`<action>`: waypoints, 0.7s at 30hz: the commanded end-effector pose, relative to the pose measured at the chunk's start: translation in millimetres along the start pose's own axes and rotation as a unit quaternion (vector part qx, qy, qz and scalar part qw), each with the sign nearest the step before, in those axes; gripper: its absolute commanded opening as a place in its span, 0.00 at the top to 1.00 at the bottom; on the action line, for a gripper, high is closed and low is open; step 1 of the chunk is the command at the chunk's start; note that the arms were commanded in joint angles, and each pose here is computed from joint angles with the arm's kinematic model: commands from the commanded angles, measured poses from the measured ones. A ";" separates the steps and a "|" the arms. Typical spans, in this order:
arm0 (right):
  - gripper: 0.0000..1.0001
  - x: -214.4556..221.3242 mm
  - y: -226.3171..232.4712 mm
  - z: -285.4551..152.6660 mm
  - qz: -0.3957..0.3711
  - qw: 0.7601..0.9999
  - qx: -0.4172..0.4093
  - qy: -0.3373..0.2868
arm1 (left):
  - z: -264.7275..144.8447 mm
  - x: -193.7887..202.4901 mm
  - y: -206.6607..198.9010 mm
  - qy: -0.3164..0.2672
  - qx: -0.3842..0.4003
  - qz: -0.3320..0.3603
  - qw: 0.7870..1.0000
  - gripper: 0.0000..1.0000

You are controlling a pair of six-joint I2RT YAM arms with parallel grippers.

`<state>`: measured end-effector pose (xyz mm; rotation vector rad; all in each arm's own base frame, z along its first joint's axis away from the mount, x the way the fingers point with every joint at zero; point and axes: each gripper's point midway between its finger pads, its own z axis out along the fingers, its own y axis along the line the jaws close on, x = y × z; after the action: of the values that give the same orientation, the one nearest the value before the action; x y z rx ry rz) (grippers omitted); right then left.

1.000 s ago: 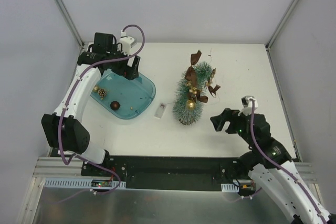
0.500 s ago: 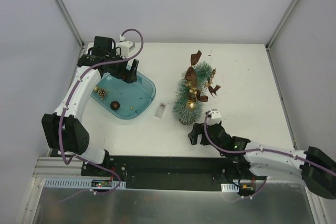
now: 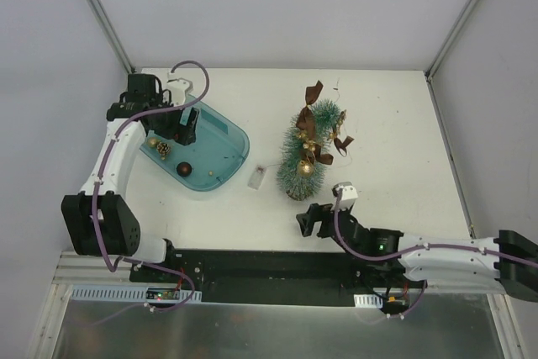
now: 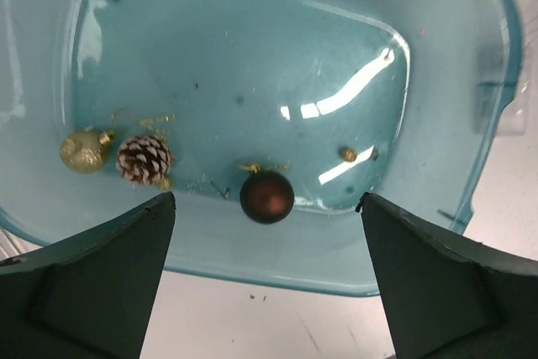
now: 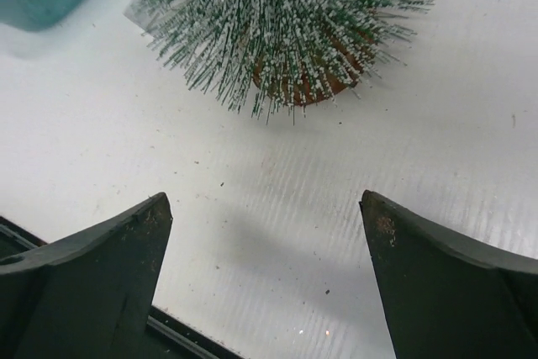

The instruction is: Decorate the small christmas tree

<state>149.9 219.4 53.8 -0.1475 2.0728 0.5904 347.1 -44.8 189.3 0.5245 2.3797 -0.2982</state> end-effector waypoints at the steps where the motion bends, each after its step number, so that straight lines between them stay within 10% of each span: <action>1: 0.04 -7.5 -33.7 -19.6 0.014 0.998 0.053 -0.035 | 13.8 40.4 6.5 0.052 0.001 0.051 0.997 0.09; 21: 0.04 -36.8 -37.4 -38.3 -0.016 0.996 0.050 -0.072 | 72.8 79.2 36.8 0.158 -0.009 0.065 0.985 0.22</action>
<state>147.7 156.3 65.4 -0.0769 2.0037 0.4493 340.6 -10.1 72.0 0.6848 2.6693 -0.1711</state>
